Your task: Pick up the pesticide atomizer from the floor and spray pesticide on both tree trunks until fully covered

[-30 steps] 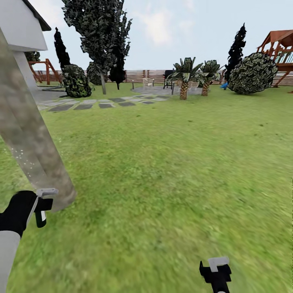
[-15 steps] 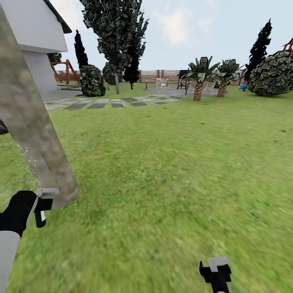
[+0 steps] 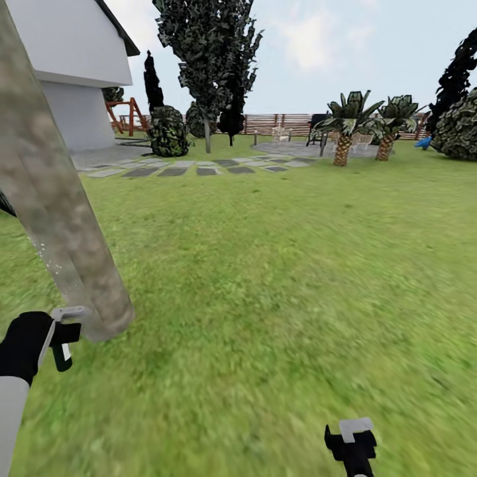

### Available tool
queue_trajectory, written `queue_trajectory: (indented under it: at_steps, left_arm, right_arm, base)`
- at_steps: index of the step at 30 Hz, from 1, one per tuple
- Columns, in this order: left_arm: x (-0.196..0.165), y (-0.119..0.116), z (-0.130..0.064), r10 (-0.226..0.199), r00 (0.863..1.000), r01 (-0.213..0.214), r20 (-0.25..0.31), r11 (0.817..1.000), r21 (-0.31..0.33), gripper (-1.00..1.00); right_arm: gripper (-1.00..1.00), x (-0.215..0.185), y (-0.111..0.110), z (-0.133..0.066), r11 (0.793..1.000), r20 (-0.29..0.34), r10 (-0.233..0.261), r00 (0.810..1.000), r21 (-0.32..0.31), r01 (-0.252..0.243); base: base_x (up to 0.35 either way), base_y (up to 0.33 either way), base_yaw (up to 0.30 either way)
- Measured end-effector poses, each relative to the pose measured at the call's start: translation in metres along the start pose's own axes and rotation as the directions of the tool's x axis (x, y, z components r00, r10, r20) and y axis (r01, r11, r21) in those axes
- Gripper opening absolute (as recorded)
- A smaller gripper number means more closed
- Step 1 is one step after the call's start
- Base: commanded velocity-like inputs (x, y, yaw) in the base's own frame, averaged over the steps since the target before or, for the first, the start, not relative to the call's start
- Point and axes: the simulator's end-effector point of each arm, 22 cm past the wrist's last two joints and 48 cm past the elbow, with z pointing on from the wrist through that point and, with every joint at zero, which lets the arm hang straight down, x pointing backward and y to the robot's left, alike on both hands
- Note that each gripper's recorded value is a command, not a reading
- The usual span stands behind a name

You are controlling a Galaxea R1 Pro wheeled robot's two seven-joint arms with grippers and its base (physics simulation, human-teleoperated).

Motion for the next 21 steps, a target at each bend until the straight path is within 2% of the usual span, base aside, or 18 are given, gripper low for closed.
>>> queue_trajectory:
  at_steps: [2,5,7,10,12,16,21]
  left_arm:
    - [0.000,0.001,0.000,-0.003,1.000,0.003,0.002,1.000,0.000,-1.00]
    - [-0.013,0.002,0.002,0.011,0.997,-0.010,0.070,1.000,-0.010,-1.00]
    - [-0.018,0.006,0.003,0.014,0.995,-0.011,0.095,0.999,-0.031,-1.00]
    - [-0.002,-0.002,0.012,0.014,0.998,-0.013,0.062,1.000,-0.020,-1.00]
    - [0.003,-0.019,0.016,0.006,0.999,-0.007,0.052,1.000,0.007,-1.00]
    - [0.003,-0.019,0.016,0.009,0.999,-0.009,0.054,1.000,0.003,-1.00]
    - [0.004,-0.020,0.015,0.008,0.999,-0.008,0.052,1.000,0.005,-1.00]
  right_arm:
    - [1.00,0.000,0.000,0.000,1.000,0.000,-0.001,1.000,-0.001,0.001]
    - [1.00,0.000,0.000,0.000,1.000,0.000,-0.001,1.000,-0.001,0.001]
    - [1.00,0.000,0.000,0.000,1.000,0.000,-0.002,1.000,-0.001,0.002]
    - [1.00,0.000,0.000,0.000,1.000,0.000,-0.001,1.000,-0.001,0.001]
    - [1.00,0.001,0.001,0.000,1.000,-0.001,-0.001,1.000,-0.003,0.001]
    - [1.00,0.000,0.000,0.000,1.000,-0.001,0.001,1.000,-0.001,-0.001]
    - [1.00,0.000,-0.001,0.000,1.000,0.000,0.000,1.000,0.001,0.000]
  base:
    - [0.111,-0.001,0.271]
    - [0.023,0.000,0.275]
    - [0.003,0.000,0.276]
    - [0.001,0.000,0.276]
    - [0.000,0.000,0.263]
    - [0.011,0.000,0.090]
    - [0.286,0.000,0.005]
